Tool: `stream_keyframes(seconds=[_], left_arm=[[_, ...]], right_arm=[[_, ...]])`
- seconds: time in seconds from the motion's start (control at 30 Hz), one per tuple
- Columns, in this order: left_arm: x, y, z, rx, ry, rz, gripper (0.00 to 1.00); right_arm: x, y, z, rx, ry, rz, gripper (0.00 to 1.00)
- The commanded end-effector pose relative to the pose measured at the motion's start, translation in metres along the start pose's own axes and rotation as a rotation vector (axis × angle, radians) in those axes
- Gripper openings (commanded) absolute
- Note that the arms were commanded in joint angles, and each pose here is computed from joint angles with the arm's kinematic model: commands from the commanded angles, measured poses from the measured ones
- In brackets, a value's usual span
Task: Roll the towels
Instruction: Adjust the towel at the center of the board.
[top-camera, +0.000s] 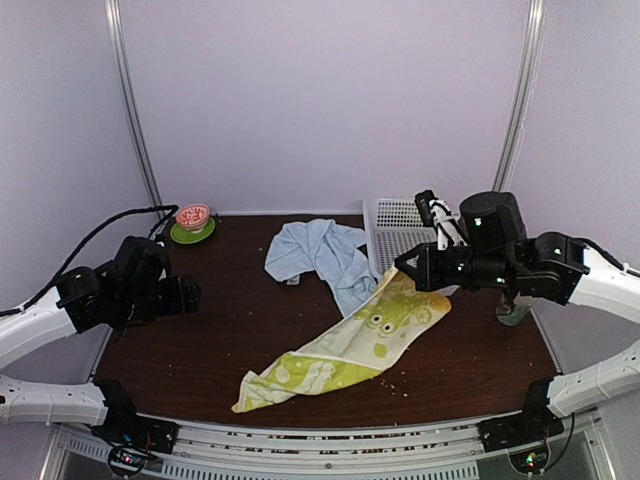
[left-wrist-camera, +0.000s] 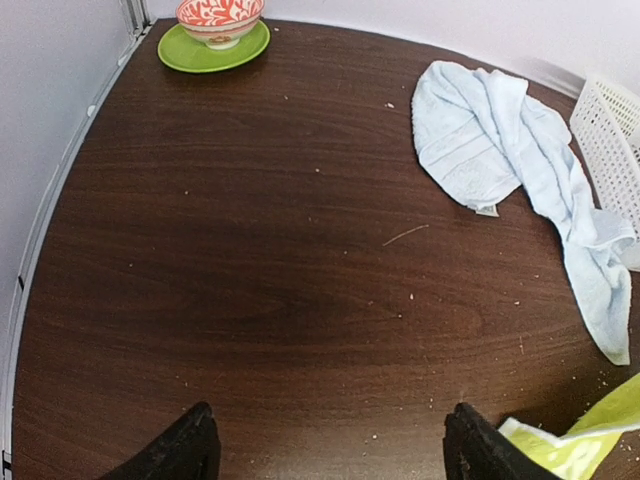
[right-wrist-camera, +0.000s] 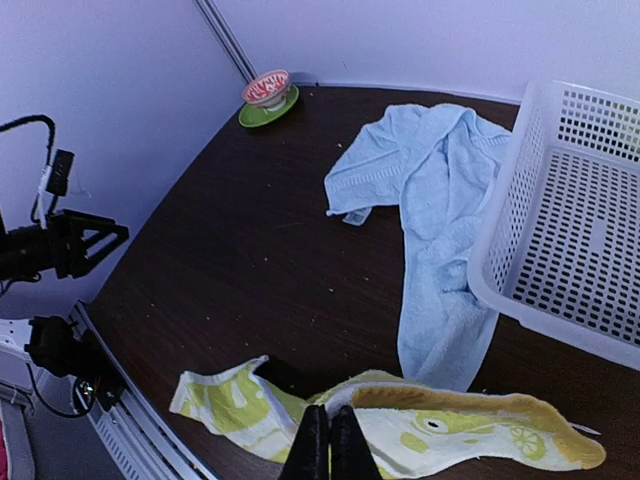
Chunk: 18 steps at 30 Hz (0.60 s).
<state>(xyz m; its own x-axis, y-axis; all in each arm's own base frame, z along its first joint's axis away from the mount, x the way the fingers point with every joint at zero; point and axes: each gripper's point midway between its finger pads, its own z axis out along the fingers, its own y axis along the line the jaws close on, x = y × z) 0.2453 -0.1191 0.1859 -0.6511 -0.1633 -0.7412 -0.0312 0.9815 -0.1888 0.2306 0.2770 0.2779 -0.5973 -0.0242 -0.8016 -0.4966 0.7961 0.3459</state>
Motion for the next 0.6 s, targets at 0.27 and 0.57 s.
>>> stream_keyframes(seconds=[0.27, 0.57], left_arm=[[0.027, -0.058, 0.024, 0.253, 0.1, 0.047, 0.77], [0.072, -0.14, 0.028, 0.364, 0.195, 0.246, 0.75]], right_arm=[[-0.048, 0.025, -0.023, -0.095, -0.143, 0.025, 0.0], [-0.095, 0.064, -0.092, -0.303, -0.28, 0.002, 0.0]])
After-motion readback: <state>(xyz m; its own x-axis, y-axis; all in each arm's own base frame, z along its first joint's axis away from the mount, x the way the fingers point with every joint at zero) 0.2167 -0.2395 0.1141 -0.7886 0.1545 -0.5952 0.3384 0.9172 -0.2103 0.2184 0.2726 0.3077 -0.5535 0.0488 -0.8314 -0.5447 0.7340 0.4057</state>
